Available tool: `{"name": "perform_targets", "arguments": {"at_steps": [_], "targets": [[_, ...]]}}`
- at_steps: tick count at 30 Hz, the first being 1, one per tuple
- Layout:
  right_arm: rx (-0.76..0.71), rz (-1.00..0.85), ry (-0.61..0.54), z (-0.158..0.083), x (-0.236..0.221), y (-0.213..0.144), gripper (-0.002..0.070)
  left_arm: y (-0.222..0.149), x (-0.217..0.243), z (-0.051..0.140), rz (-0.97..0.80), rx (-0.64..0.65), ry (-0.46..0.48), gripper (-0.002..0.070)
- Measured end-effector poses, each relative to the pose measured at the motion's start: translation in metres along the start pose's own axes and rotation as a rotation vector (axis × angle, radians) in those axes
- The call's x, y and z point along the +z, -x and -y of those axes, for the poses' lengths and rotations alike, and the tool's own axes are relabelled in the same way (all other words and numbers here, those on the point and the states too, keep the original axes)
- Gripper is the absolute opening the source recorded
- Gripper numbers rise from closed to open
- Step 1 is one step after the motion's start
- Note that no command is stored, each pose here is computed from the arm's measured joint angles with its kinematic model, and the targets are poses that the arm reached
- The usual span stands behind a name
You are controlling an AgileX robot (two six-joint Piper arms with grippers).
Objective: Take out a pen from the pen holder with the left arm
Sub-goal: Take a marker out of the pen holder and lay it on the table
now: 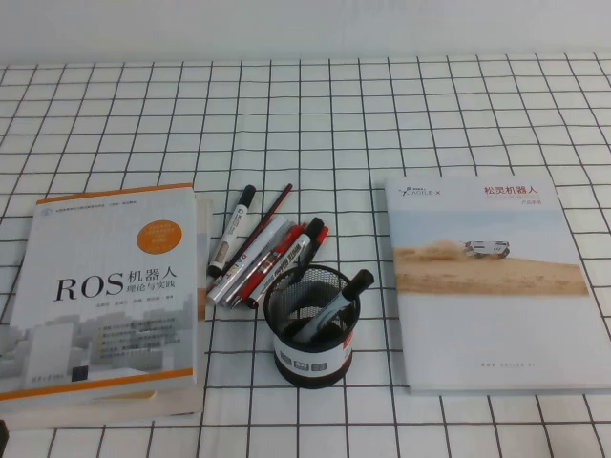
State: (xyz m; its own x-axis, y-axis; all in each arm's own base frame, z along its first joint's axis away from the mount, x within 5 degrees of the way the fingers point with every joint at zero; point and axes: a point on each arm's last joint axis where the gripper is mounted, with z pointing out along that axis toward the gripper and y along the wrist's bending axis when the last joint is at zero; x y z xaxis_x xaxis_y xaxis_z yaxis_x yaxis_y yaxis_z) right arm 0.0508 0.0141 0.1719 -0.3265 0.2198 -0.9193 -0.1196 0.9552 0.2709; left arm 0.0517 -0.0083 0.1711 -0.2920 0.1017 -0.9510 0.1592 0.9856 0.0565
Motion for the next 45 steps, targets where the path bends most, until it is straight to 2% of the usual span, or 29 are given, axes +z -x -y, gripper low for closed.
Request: {"name": "perform_targets", "arguments": {"at_steps": [17,20,31,40,45], "targets": [[0.0,0.0,0.0,0.0,0.0,0.0,-0.0013,0.003,0.0,0.001,0.028,-0.033,-0.01,-0.0003],[0.0,0.0,0.0,0.0,0.0,0.0,-0.0012,0.005,0.0,0.003,0.054,-0.104,-0.032,-0.0003],[0.0,0.0,0.0,0.0,0.0,0.0,-0.0013,0.021,-0.003,0.005,0.217,-0.501,-0.117,-0.0003],[0.0,0.0,0.0,0.0,0.0,0.0,-0.0013,0.03,-0.005,-0.001,0.325,-0.563,-0.087,-0.0003],[0.0,0.0,0.0,0.0,0.0,0.0,-0.0013,0.04,-0.005,0.005,0.211,-0.555,-0.13,-0.0003]]}}
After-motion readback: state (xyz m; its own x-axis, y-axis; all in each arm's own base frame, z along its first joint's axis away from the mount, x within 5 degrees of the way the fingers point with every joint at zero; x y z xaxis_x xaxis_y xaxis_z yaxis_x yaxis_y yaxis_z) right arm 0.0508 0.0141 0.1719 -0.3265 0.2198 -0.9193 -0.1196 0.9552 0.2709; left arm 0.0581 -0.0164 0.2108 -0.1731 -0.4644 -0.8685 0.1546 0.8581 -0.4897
